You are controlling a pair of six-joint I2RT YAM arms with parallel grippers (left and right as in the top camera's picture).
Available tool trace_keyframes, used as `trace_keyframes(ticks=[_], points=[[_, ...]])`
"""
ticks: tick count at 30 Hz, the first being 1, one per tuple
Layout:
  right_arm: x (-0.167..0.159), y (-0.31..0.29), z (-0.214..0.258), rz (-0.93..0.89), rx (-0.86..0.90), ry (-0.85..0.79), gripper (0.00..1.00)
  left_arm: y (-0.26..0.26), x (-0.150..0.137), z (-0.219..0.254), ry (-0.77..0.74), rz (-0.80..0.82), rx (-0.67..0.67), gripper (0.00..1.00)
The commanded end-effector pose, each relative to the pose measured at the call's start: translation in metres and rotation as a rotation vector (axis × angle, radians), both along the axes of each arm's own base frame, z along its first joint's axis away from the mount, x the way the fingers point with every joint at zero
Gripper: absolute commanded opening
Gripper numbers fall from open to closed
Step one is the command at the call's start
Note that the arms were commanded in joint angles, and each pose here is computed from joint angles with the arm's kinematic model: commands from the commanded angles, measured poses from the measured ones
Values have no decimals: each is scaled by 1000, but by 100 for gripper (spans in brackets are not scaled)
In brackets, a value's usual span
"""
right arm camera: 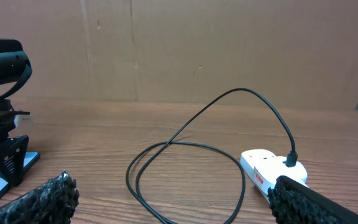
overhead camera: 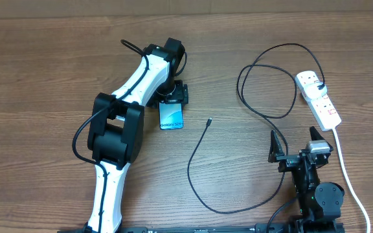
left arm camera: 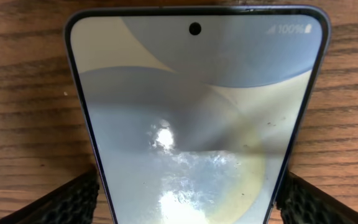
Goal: Plug charger to phone and switch on socket
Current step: 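Lower the left gripper and close it on the smartphone's sides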
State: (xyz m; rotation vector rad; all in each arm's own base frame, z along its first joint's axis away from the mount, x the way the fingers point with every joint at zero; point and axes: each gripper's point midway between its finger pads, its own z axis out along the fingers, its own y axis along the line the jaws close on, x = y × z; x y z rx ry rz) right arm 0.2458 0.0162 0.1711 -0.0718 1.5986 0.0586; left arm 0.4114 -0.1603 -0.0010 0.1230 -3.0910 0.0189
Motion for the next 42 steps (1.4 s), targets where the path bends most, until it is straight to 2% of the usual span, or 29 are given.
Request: trace_keyframes(ticks=[1, 12, 14, 16, 21, 25, 29, 32, 42], points=[[0, -2, -1, -12, -4, -6, 100, 10, -26, -39, 124, 21, 36, 82], [0, -2, -1, -12, -4, -6, 100, 11, -30, -39, 140, 30, 39, 81], [0, -2, -1, -12, -4, -6, 100, 12, -33, -38, 152, 54, 47, 88], [0, -2, -1, -12, -4, -6, 100, 13, -34, -38, 157, 56, 48, 100], [0, -2, -1, -12, -4, -6, 100, 14, -37, -37, 168, 56, 53, 97], [0, -2, -1, -12, -4, -6, 100, 12, -38, -37, 177, 57, 41, 90], [0, -2, -1, -12, -4, -6, 100, 8, -39, -37, 184, 60, 23, 92], [0, -2, -1, -12, -4, -6, 100, 9, -39, -37, 184, 59, 23, 100], [0, -2, -1, -12, -4, -6, 100, 8, -40, -37, 184, 39, 20, 93]])
